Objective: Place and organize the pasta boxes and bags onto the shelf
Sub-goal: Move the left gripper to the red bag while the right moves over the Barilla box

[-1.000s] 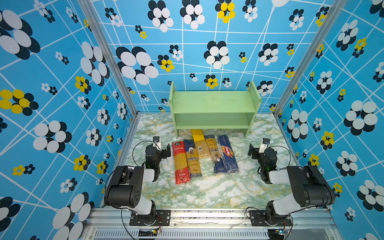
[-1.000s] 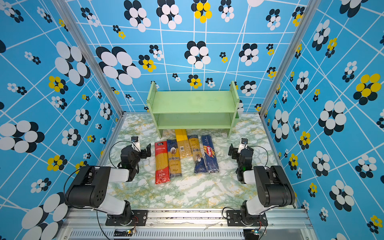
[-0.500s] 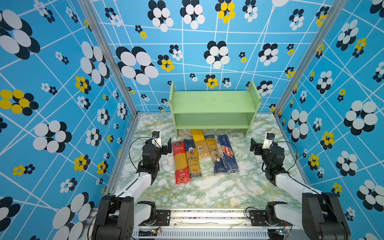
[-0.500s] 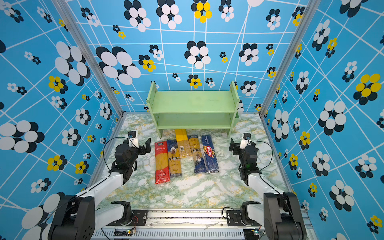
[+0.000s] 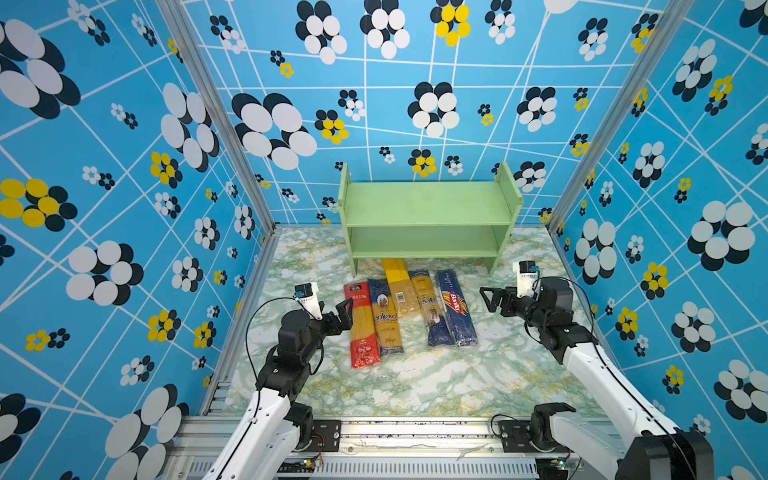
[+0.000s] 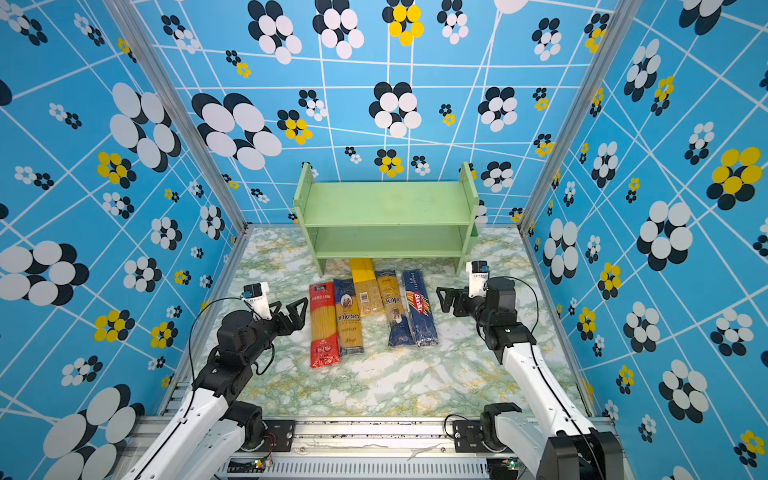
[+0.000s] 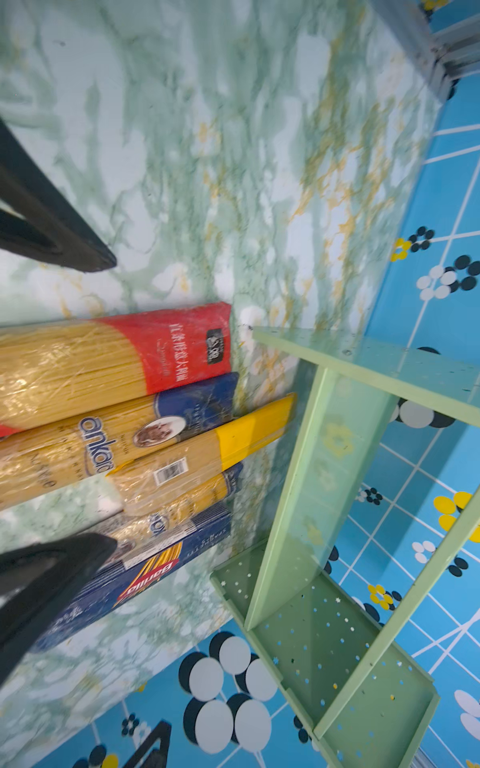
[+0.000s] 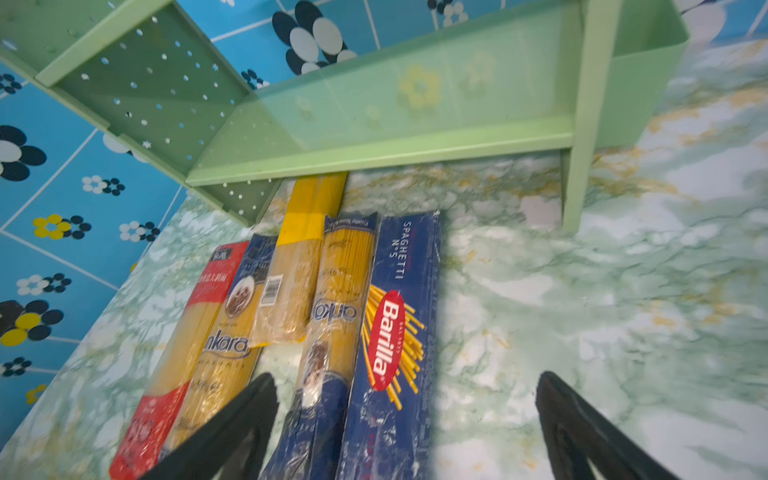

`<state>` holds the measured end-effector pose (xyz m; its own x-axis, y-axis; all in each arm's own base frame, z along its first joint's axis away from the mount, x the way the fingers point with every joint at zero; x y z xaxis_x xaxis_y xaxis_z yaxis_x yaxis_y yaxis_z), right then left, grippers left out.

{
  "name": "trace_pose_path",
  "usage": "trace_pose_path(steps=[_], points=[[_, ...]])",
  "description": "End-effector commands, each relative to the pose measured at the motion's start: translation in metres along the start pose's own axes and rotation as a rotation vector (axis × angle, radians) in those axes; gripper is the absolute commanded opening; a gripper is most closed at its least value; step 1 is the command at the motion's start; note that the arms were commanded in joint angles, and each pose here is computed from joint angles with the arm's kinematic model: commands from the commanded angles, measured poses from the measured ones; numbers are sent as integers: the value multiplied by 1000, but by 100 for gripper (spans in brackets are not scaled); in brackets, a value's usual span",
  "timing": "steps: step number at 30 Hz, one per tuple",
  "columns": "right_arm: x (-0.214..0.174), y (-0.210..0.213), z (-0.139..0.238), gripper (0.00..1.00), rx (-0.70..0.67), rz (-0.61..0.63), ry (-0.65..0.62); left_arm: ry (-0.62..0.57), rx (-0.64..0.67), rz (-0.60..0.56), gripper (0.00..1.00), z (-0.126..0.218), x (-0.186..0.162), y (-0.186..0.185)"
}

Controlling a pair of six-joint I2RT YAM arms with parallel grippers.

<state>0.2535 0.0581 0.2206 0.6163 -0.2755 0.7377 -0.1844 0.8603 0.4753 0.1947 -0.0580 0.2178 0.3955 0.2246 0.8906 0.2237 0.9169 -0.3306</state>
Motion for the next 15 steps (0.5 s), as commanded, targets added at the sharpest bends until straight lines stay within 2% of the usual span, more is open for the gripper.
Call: trace_pose_path(steps=[1,7,15], points=[[-9,19,5,99,52,-43,111,156,31,128,99,9,-34,0],[-17,34,6,99,56,-53,160,229,38,141,99,11,-57,-7],[-25,47,0,97,-6,-18,224,337,49,65,99,-9,-69,-24]])
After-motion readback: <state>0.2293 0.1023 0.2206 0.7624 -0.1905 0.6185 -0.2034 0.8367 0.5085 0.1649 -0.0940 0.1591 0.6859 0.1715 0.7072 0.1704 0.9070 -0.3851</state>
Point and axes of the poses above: each gripper's point midway between its finger pads, its own z axis back along the fingers, its own y axis along the line the jaws close on, x = y × z, the point moved 9 cm from there along z, back along the fingers, and after that the axes turned 9 degrees about -z, right-handed, at the moved point
